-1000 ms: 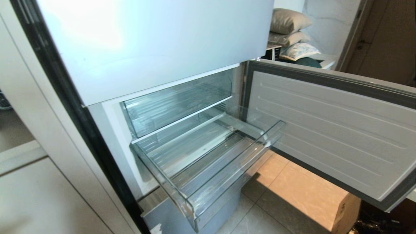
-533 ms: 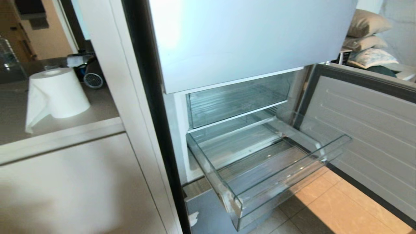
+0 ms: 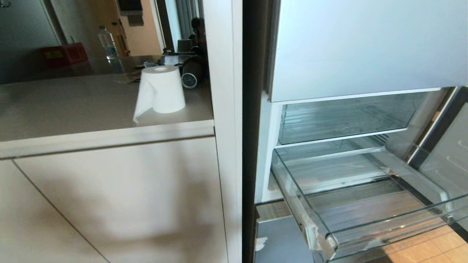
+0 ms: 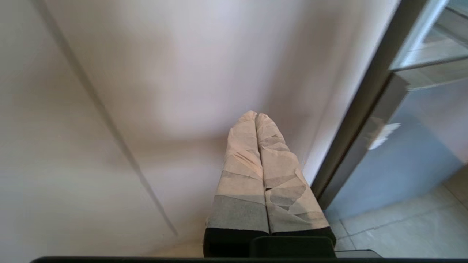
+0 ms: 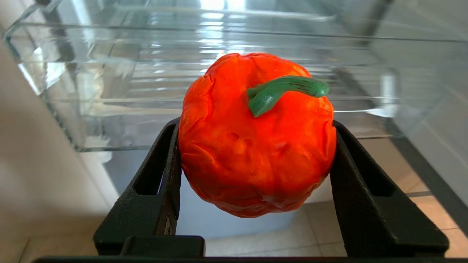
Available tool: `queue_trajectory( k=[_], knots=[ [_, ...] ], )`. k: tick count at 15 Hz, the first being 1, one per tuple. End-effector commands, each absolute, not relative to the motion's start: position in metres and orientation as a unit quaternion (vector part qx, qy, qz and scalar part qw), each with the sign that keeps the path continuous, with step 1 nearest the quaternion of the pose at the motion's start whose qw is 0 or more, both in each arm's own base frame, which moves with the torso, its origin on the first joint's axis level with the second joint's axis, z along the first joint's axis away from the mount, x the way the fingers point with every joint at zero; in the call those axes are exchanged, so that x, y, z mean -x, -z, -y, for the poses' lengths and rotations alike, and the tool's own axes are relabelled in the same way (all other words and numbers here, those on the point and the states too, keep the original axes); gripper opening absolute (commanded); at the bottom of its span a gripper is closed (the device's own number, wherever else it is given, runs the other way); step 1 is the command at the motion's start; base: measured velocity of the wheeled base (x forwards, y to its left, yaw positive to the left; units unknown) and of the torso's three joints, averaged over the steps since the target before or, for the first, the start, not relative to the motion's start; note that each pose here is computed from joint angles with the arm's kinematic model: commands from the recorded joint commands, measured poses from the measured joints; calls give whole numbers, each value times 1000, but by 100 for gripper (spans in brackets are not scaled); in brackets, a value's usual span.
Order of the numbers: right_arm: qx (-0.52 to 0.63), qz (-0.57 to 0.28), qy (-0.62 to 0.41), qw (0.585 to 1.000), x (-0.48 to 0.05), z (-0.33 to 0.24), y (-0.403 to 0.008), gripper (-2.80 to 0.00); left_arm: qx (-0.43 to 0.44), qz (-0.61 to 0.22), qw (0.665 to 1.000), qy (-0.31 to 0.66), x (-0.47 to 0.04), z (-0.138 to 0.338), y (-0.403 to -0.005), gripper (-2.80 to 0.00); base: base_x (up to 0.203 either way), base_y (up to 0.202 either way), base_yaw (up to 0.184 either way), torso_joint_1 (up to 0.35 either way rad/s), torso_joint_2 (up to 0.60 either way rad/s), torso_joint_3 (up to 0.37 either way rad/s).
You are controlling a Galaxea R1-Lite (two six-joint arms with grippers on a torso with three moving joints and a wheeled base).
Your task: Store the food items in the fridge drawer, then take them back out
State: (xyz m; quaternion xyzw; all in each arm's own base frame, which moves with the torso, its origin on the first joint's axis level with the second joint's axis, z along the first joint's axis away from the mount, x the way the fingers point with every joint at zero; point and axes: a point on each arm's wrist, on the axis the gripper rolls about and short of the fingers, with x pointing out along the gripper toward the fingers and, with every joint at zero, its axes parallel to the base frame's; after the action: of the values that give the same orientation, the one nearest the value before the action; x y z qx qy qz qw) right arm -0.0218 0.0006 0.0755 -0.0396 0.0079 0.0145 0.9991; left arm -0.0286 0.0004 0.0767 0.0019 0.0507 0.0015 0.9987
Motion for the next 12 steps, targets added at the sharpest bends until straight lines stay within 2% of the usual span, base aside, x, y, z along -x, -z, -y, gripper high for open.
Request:
queue_trajectory(
  k=[1, 4, 8, 12],
  knots=[
    [40, -47, -19, 998, 15, -1, -79, -280, -2, -51, 999, -1, 29, 0, -77, -280, -2, -3, 70, 6, 0, 6],
    [27, -96, -25, 995, -15, -1, -107, -280, -2, -51, 999, -1, 29, 0, -77, -280, 0, 0, 0, 0, 0, 0],
    [-3, -152, -69, 986, -63, -5, -176, -280, -2, -51, 999, -1, 29, 0, -77, -280, 0, 0, 0, 0, 0, 0],
    [-44, -235, -89, 967, -133, -12, -188, -280, -2, -51, 999, -1, 29, 0, -77, -280, 0, 0, 0, 0, 0, 0]
  ],
)
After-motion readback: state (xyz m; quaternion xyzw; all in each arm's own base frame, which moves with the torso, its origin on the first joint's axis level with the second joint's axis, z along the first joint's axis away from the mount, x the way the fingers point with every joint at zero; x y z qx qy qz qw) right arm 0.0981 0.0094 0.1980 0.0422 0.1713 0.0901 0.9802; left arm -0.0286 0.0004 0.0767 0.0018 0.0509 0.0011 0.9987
